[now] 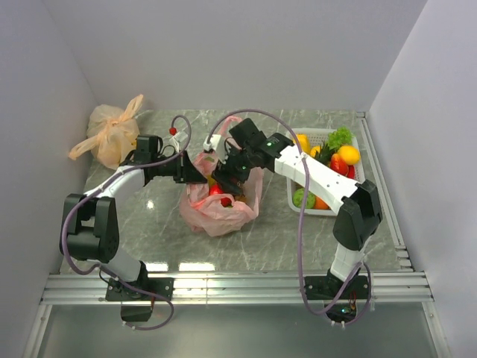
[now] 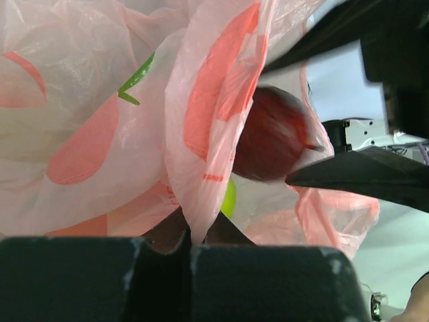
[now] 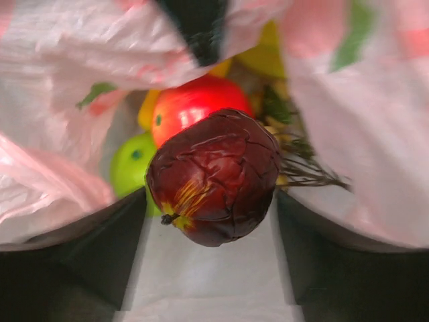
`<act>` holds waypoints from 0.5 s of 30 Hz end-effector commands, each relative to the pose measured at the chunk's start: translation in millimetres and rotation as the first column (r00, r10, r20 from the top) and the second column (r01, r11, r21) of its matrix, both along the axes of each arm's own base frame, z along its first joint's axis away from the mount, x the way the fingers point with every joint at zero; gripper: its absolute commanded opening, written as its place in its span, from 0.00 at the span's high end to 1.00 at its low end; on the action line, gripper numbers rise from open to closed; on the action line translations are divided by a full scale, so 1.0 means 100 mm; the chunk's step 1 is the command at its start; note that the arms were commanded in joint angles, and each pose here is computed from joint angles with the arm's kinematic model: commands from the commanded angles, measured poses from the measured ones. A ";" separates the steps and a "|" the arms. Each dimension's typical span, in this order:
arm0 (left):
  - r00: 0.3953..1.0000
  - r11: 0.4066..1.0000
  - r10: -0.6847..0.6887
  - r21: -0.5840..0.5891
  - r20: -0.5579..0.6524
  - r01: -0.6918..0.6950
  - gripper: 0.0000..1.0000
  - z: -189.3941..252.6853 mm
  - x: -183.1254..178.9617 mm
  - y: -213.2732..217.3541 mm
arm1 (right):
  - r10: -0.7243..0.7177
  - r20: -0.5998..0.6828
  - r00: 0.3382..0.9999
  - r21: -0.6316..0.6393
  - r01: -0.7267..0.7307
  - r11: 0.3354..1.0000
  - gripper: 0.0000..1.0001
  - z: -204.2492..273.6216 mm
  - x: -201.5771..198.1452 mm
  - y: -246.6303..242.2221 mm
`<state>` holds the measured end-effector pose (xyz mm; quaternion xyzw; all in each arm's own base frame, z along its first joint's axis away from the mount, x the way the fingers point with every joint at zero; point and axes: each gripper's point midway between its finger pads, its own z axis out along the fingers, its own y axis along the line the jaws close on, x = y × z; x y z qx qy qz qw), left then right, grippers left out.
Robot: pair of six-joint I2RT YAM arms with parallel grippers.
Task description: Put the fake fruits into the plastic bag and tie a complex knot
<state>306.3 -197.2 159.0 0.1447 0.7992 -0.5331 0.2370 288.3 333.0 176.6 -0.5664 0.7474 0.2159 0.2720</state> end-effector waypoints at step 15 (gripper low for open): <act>0.992 0.994 -0.110 0.005 0.063 0.110 0.97 0.07 0.05 0.00 | -0.394 0.061 0.917 0.514 0.310 0.800 0.02 1.78 0.91 -0.73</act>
